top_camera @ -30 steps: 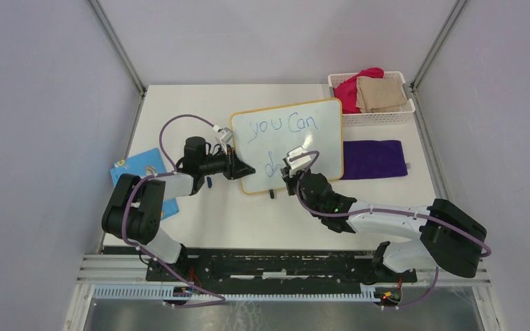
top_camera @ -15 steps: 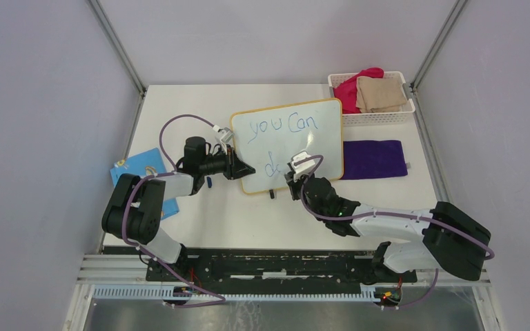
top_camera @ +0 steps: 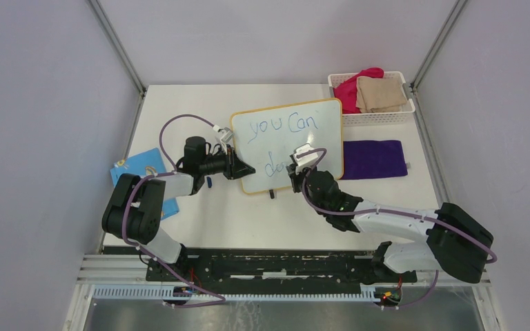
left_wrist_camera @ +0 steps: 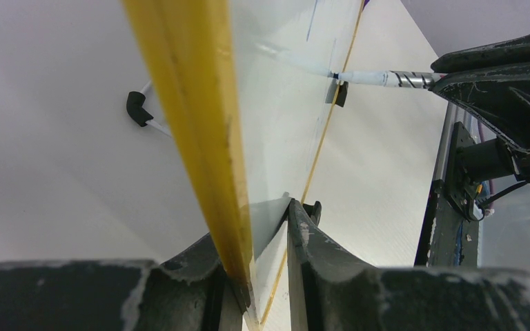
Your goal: Write a sentence on the whiteboard
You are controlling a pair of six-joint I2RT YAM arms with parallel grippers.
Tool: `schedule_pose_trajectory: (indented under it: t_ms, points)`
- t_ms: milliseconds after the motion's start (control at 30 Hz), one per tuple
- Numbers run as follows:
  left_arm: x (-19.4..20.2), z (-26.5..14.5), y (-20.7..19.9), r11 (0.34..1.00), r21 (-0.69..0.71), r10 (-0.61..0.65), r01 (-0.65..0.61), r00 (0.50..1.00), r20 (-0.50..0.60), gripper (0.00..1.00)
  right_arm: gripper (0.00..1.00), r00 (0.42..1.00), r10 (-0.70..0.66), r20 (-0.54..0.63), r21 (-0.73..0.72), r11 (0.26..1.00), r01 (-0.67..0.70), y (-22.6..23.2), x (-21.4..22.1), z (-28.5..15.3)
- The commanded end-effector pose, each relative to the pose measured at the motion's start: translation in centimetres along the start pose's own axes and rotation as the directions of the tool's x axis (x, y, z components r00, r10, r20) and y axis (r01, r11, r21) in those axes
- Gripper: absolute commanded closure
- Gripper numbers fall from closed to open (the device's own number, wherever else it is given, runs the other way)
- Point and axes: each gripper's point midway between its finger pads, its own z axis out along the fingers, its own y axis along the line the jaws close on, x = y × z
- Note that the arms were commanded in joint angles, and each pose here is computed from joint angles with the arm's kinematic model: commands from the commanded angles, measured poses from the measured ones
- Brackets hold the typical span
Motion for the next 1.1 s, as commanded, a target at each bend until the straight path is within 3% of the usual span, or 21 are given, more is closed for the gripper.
schedule_pose_trajectory:
  t_ms: [0,533,1067]
  points:
    - [4.2,0.1,2.0,0.994,-0.104,-0.046,0.034,0.992,-0.118,0.98,1.0,0.999,0.0,0.037,0.029,1.0,-0.001,-0.4,-2.1,0.9]
    - [4.2,0.1,2.0,0.994,-0.103,-0.047,0.035,0.992,-0.119,0.98,1.0,1.0,0.003,-0.009,-0.063,0.998,-0.004,1.8,0.1,0.6]
    - [4.2,0.1,2.0,0.994,-0.105,-0.051,0.039,0.992,-0.12,0.98,1.0,0.989,0.045,0.138,0.109,0.992,-0.06,-5.2,-5.5,-2.2]
